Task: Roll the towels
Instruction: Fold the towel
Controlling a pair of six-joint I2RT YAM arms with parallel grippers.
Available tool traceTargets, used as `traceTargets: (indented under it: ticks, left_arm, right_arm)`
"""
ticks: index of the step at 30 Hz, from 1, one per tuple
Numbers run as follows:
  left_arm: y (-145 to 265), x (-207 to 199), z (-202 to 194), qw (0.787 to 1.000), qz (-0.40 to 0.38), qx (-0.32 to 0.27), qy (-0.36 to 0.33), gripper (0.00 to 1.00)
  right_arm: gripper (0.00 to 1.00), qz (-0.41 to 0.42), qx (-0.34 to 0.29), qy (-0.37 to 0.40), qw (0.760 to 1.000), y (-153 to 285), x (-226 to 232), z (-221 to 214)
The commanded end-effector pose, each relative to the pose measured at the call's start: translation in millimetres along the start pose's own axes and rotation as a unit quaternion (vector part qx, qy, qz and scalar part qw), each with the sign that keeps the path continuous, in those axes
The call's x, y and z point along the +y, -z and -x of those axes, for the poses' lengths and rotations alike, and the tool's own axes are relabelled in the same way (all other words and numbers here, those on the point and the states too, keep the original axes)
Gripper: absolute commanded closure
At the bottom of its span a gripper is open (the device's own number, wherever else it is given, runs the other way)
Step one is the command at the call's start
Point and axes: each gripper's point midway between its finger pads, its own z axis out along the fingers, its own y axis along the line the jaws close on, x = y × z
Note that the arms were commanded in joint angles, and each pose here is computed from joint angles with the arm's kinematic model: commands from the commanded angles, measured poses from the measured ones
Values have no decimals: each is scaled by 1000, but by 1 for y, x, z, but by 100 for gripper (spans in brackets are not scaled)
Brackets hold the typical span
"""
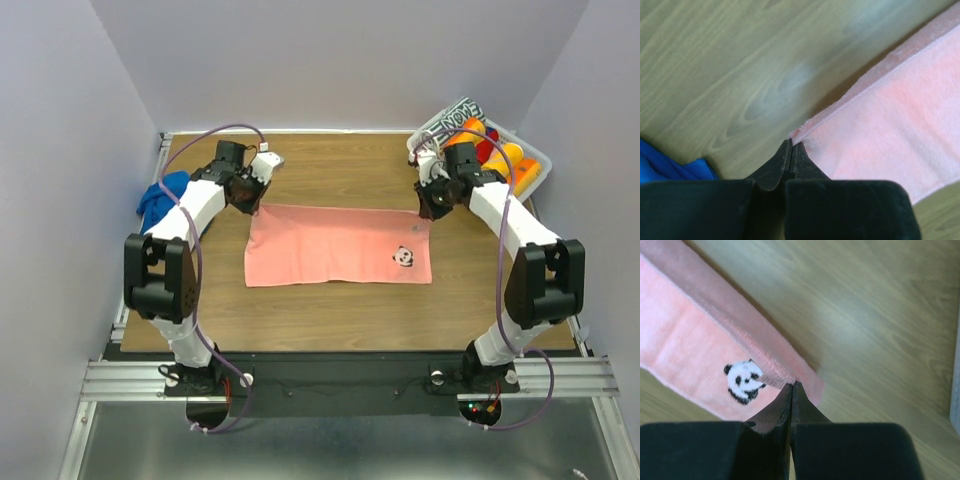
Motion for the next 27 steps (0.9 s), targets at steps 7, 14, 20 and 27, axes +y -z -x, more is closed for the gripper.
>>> traceTargets:
  ticks: [7,14,20,27]
  left_arm:
    - [24,-39,-50,999,-27,4,-35,97]
    - [32,-60,-52,997,-69,3,-39,100]
    - [41,-68,-78,996,-60,27,-55,100]
    - [56,-73,-97,995,-54,44,-70,100]
  right_arm:
    - [99,40,28,27,998,0,23,-47]
    - [99,42,27,29,998,2,21,-41]
    - [99,47,45,50,997,14,29,-58]
    - [99,47,72,74,994,22,34,-82]
